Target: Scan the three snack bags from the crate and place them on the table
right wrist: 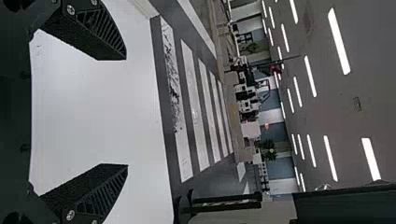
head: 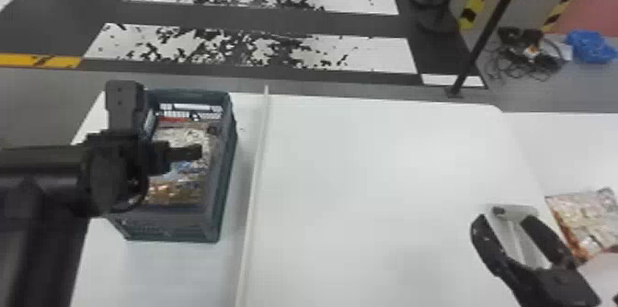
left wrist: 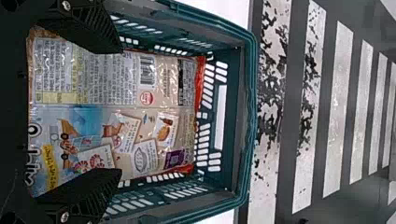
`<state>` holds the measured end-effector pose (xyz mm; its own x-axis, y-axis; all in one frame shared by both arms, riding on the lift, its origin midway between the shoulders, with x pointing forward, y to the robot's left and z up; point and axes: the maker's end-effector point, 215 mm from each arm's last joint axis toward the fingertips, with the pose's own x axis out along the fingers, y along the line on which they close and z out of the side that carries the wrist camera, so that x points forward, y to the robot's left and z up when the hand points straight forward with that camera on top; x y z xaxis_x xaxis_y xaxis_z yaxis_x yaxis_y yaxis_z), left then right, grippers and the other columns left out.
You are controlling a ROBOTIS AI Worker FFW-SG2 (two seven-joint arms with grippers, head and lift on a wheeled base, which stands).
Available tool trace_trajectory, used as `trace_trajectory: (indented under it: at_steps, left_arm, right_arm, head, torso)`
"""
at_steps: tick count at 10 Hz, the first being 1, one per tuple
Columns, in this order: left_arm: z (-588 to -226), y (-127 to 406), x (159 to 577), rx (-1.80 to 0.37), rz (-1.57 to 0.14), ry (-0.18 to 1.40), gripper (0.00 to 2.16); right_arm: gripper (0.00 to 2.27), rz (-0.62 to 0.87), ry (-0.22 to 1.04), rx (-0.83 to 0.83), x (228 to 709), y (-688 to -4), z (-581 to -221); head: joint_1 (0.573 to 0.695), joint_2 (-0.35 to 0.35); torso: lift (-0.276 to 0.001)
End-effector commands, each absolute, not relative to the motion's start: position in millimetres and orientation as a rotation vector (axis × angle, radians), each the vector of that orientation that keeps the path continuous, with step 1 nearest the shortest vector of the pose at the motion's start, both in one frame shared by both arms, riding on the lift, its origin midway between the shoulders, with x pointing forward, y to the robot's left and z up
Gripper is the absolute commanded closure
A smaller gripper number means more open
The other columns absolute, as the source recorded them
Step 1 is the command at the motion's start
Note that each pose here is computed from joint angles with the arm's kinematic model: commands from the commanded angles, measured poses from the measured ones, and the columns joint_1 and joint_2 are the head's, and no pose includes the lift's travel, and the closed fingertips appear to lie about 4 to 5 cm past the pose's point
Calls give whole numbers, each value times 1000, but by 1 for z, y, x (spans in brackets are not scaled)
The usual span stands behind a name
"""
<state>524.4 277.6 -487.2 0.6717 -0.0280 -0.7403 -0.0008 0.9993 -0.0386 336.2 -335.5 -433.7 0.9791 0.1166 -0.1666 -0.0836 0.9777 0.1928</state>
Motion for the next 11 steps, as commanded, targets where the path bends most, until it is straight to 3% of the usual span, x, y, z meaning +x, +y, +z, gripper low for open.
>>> trace_trajectory:
  at_steps: [1, 4, 5, 7, 8, 11]
  left_arm:
    - [-491, 273, 527, -32, -22, 844, 90]
    - [-522, 263, 520, -17, -38, 907, 174]
    - [-529, 259, 518, -38, -68, 923, 1001]
    - [-523, 261, 527, -56, -89, 856, 1980]
    - [-516, 270, 527, -49, -53, 812, 2132]
    - [-490, 276, 517, -90, -57, 708, 2132]
  right_arm:
    - [113, 95, 174, 185, 336, -341, -432]
    - [113, 92, 166, 193, 334, -350, -429]
    - [113, 89, 165, 198, 333, -353, -429]
    - [110, 88, 155, 196, 333, -356, -427]
    - [110, 97, 155, 199, 332, -353, -428]
    - [110, 91, 109, 199, 322, -356, -416]
  head:
    - [695, -76]
    - [695, -102]
    - [695, -106]
    - [695, -125]
    - [695, -128]
    - [695, -107]
  torso:
    - [-37]
    - [-37]
    - [-37]
    - [-37]
    - [-37]
    - [-37]
